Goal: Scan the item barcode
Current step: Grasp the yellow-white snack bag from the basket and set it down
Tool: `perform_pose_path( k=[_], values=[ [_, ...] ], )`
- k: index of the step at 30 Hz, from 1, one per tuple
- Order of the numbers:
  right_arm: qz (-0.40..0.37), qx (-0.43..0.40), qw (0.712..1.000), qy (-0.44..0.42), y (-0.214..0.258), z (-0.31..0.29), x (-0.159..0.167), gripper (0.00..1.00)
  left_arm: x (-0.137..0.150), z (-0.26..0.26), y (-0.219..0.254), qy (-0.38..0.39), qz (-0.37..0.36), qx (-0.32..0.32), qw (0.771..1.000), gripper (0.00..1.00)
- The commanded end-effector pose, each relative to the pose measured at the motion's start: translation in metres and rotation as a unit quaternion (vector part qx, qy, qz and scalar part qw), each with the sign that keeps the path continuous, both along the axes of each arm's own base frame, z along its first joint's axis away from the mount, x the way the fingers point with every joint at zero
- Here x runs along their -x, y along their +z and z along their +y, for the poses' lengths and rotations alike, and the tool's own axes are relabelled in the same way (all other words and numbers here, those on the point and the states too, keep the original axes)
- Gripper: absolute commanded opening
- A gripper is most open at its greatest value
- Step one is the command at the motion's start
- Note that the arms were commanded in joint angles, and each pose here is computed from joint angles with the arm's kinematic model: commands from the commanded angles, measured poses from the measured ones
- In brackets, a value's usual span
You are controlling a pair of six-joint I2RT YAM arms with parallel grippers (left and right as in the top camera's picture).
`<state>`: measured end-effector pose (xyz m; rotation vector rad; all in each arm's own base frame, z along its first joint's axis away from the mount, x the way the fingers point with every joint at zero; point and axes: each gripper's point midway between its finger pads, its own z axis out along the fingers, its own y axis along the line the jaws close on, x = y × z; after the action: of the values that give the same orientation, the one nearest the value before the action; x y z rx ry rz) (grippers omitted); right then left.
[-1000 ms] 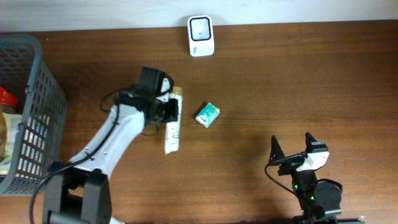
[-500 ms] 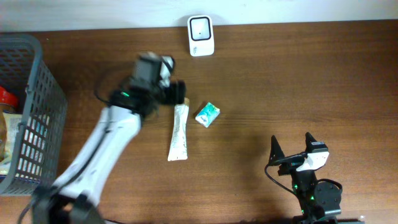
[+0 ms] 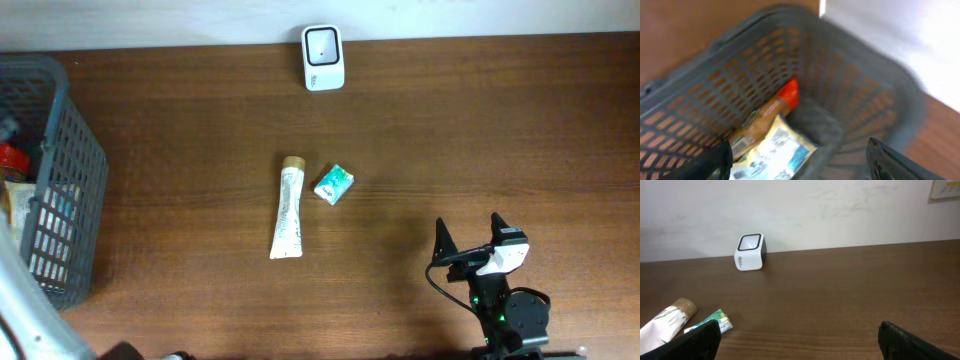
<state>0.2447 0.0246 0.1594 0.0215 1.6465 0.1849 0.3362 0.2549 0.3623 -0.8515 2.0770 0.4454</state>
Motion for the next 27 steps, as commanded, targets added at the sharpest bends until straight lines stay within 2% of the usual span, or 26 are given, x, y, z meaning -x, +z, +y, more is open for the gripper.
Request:
perform_pose_path(
  k=[1,5,12,20,26,27],
  values=[
    [0.002,-0.001,1.0,-0.005,-0.003,-0.002,0.0,0.99,0.003,0.033,-0.051,0.036,0.04,0.058,0.997,0.84],
    [0.002,-0.001,1.0,-0.005,-0.003,-0.002,0.0,0.99,0.009,0.056,-0.109,0.062,0.099,0.104,0.988,0.84],
    [0.002,-0.001,1.0,-0.005,-0.003,-0.002,0.0,0.99,-0.007,0.074,-0.217,0.031,0.212,0.143,0.966,0.89],
    [0.002,-0.001,1.0,-0.005,-0.003,-0.002,0.0,0.99,-0.012,0.078,-0.294,0.029,0.262,0.183,0.947,0.88],
    [0.002,-0.001,1.0,-0.005,-0.003,-0.002,0.0,0.99,-0.011,0.071,-0.329,0.021,0.28,0.211,0.936,0.84],
    [0.002,-0.001,1.0,-0.005,-0.003,-0.002,0.0,0.99,-0.011,0.071,-0.332,0.021,0.28,0.212,0.936,0.8]
  ],
)
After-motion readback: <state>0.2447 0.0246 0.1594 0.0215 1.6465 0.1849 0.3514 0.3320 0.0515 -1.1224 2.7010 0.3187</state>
